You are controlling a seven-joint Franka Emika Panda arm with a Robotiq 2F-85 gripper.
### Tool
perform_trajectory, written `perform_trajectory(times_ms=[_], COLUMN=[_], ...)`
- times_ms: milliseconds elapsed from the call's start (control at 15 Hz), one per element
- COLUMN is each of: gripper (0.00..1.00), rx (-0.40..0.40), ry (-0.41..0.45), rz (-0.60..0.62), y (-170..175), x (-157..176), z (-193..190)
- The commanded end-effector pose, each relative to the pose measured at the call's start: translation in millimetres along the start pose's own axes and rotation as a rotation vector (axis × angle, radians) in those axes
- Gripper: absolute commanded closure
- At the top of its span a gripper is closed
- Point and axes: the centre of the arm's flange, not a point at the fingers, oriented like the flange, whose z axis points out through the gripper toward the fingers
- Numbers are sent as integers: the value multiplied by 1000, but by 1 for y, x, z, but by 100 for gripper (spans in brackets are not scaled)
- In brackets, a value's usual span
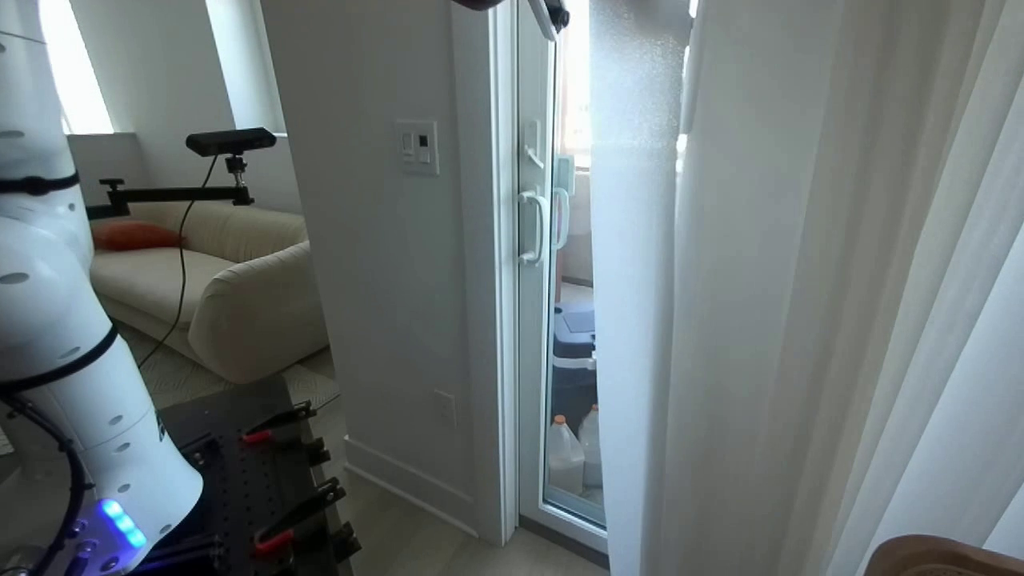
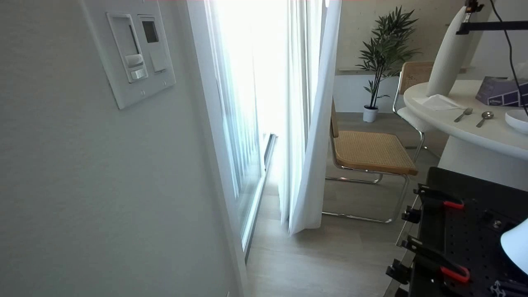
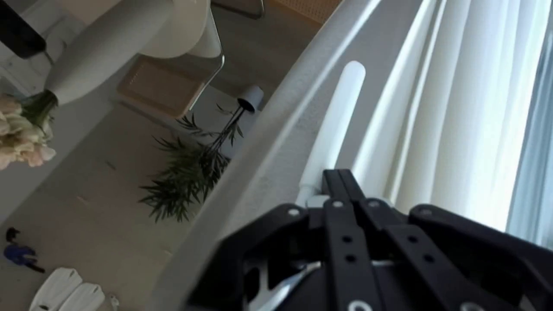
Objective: Close the curtain
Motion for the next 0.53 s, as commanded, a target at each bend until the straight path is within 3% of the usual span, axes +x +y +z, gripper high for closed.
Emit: perform_trajectory(times_ms=[0, 467], gripper=[72, 20], rx=[11, 63], ry=[-108, -124], rz=[46, 75], y=[26, 24], x=[-4, 5], z=[0, 13])
